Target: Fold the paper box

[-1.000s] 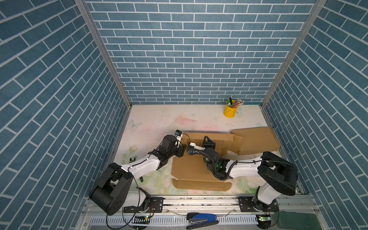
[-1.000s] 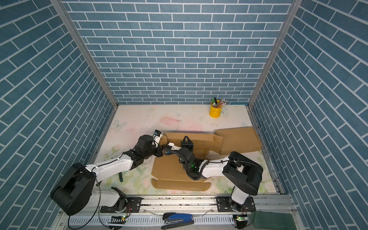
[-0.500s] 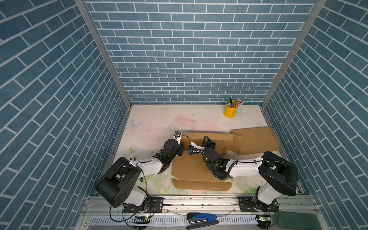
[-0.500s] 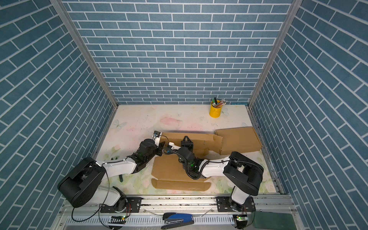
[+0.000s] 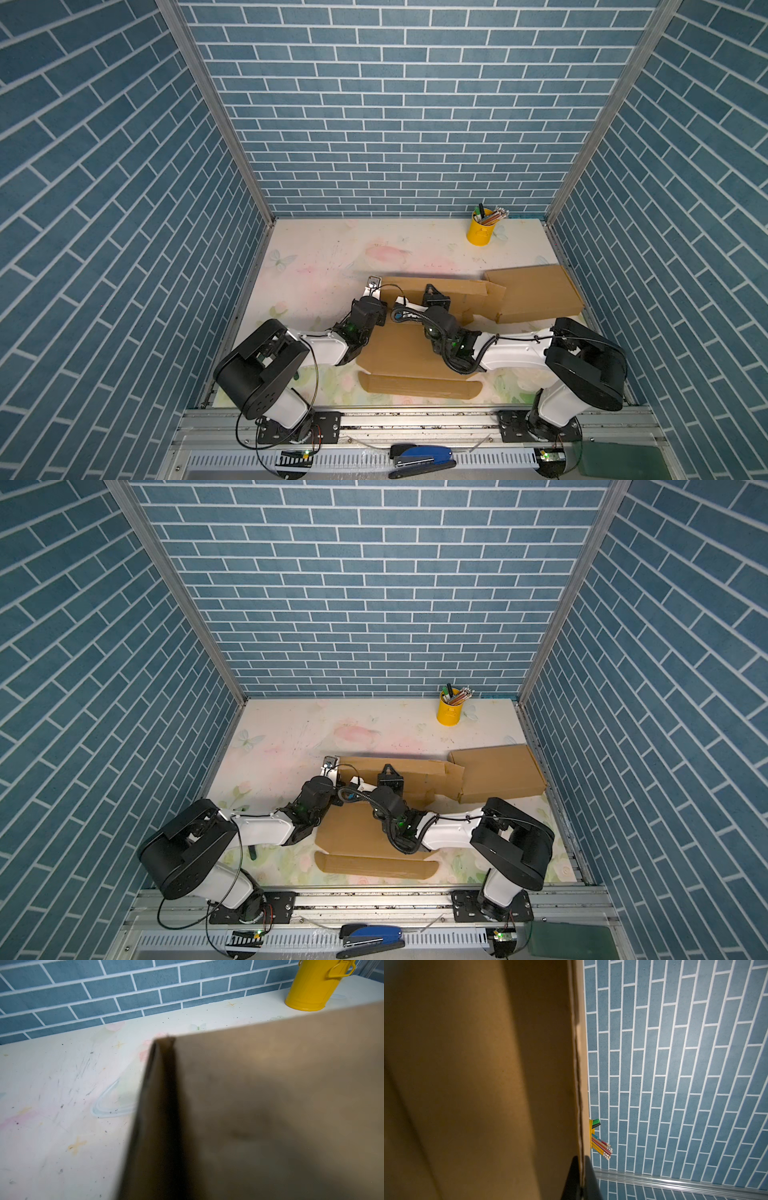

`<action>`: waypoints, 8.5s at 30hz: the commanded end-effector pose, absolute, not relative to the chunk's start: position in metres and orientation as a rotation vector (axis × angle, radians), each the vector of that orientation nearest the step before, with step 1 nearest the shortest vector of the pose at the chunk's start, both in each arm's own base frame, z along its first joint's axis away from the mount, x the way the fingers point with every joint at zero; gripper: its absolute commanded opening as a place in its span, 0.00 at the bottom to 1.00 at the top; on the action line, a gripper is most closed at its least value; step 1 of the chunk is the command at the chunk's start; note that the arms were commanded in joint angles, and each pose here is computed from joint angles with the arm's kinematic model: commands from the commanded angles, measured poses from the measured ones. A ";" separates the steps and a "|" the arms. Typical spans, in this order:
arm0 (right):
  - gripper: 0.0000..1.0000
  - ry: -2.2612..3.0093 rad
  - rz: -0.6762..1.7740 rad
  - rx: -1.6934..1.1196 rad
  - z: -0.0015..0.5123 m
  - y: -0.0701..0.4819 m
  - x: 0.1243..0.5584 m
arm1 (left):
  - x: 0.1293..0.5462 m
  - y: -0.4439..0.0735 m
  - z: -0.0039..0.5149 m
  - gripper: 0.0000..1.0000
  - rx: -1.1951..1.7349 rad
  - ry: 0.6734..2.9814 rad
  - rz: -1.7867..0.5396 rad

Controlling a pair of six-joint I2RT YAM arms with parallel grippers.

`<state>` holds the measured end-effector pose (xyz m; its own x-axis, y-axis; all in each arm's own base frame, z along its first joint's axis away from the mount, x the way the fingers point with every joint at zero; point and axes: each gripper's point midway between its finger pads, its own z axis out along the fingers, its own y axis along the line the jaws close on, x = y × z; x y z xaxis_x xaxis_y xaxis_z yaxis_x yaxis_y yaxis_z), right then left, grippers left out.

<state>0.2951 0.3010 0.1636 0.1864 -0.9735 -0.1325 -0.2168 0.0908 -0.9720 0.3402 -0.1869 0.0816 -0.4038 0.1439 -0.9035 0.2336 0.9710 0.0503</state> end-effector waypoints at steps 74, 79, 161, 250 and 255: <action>0.61 2.602 0.473 0.230 0.191 0.211 0.279 | 0.311 -0.141 0.070 0.00 0.136 1.976 0.017; 0.62 2.637 0.586 0.217 0.181 0.238 0.288 | 0.311 -0.141 0.068 0.00 0.140 1.982 0.021; 0.25 2.408 0.582 -0.254 0.152 0.158 0.253 | 0.314 -0.144 0.054 0.00 0.196 2.089 0.091; 0.31 2.138 0.788 -0.516 0.173 0.203 0.285 | 0.318 -0.143 0.037 0.00 0.174 2.158 0.083; 0.42 2.121 0.859 -0.516 0.199 0.190 0.286 | 0.315 -0.142 0.034 0.00 0.183 2.163 0.088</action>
